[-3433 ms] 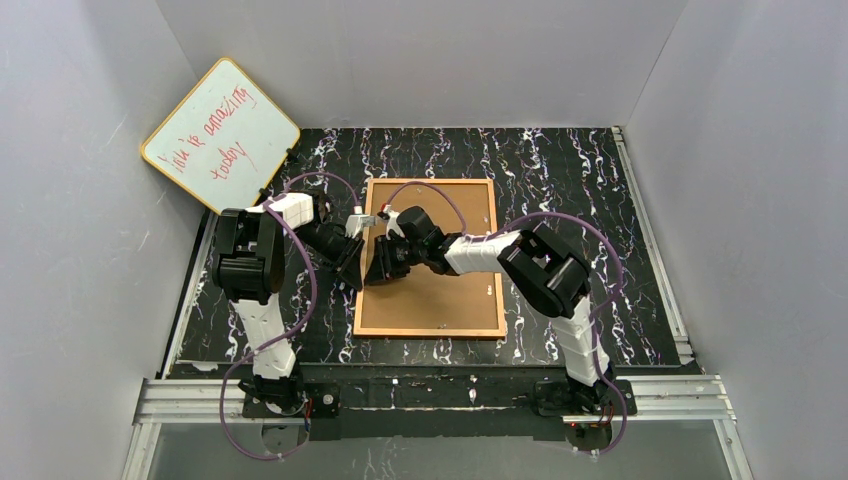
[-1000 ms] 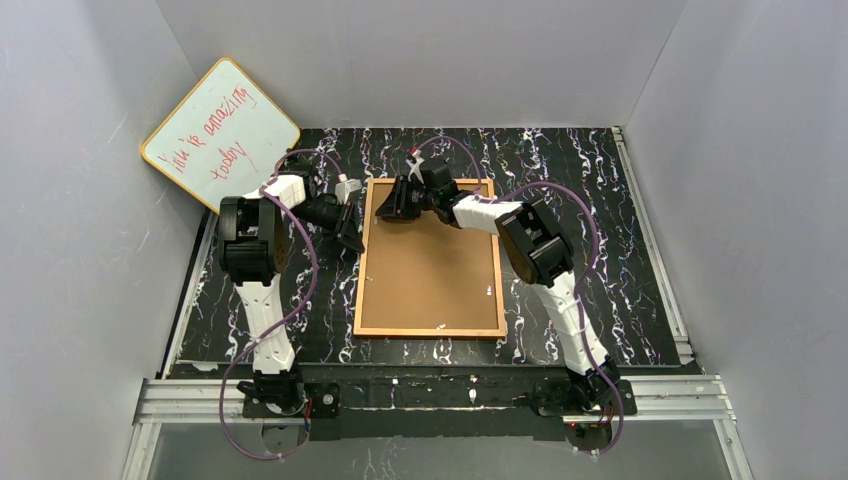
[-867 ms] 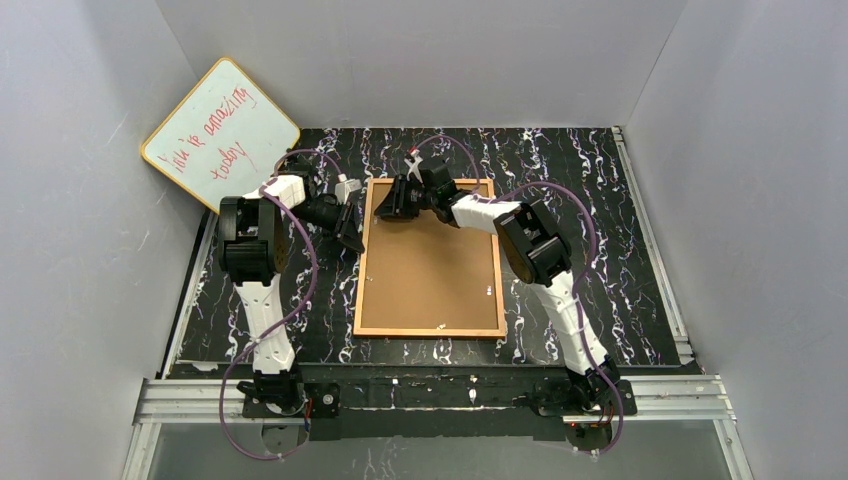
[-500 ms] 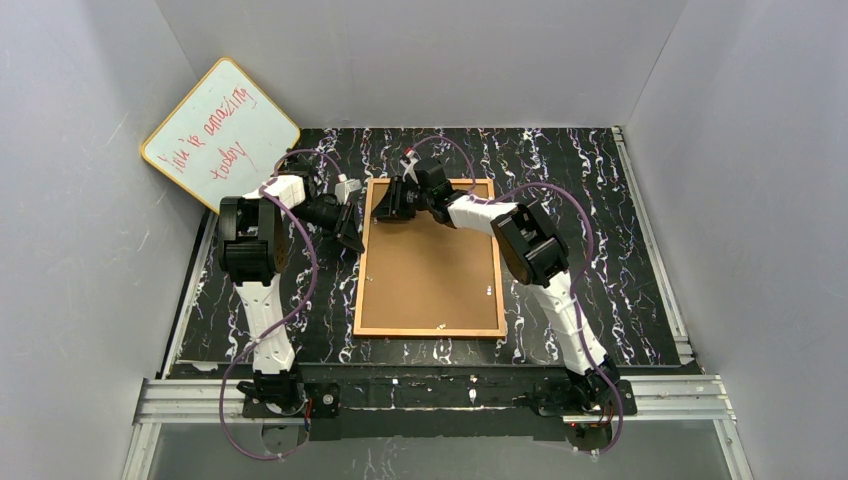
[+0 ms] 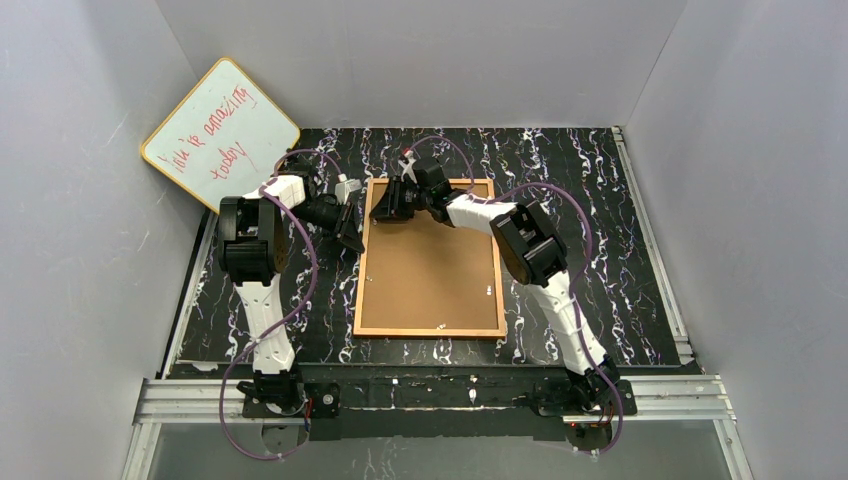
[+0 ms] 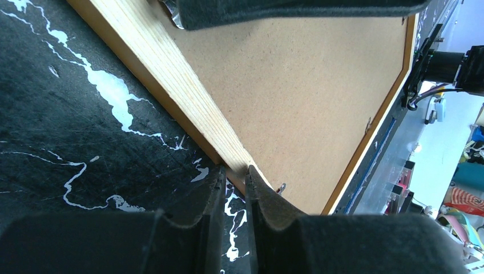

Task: Put the photo into the frame
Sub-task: Install the photo frame at the center of the board.

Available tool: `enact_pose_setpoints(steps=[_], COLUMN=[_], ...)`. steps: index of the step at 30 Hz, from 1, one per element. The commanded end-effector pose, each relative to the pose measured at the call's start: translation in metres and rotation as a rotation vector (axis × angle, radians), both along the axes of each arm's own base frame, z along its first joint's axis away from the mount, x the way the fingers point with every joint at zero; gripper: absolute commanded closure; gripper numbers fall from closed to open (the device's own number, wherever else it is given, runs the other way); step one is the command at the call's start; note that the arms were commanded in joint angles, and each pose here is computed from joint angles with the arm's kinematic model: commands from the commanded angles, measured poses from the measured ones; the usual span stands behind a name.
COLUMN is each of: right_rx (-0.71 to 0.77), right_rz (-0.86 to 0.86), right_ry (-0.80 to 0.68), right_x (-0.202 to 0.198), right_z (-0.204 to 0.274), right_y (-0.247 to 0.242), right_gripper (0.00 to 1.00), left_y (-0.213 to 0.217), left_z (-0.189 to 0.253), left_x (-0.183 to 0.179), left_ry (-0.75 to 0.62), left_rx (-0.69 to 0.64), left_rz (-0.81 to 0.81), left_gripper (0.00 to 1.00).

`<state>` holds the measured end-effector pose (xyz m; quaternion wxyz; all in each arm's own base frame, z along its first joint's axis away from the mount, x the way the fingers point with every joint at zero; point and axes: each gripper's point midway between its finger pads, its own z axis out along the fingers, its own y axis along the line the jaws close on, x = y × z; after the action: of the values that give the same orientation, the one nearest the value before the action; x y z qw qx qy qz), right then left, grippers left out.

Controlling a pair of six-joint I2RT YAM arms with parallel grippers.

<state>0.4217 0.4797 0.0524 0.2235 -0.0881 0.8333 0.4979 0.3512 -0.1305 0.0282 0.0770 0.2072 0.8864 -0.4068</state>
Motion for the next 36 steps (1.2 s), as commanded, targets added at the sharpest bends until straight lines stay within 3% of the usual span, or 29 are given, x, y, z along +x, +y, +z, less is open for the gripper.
enact_pose_setpoints(steps=[1,11,22,36], right_rx=[0.001,0.011,0.135,0.031], right_rz=[0.069,0.058,0.01,0.024], right_ry=[0.037,0.063,-0.004,0.092], right_x=[-0.017,-0.019,0.0,-0.018], right_z=[-0.019,-0.019,0.053,0.003], right_y=[0.012,0.011,-0.014,-0.008], right_gripper=[0.64,0.64,0.59,0.6], left_y=[0.006,0.006,0.008,0.008], left_z=[-0.04,-0.04,-0.041,-0.041], left_x=[-0.009,-0.007,-0.009,-0.01], left_ry=[-0.019,-0.021,-0.02,-0.019], left_rx=[0.094,0.099,0.106,0.107], left_rz=[-0.078,-0.079,-0.083,-0.083], left_gripper=[0.9,0.9,0.9,0.9])
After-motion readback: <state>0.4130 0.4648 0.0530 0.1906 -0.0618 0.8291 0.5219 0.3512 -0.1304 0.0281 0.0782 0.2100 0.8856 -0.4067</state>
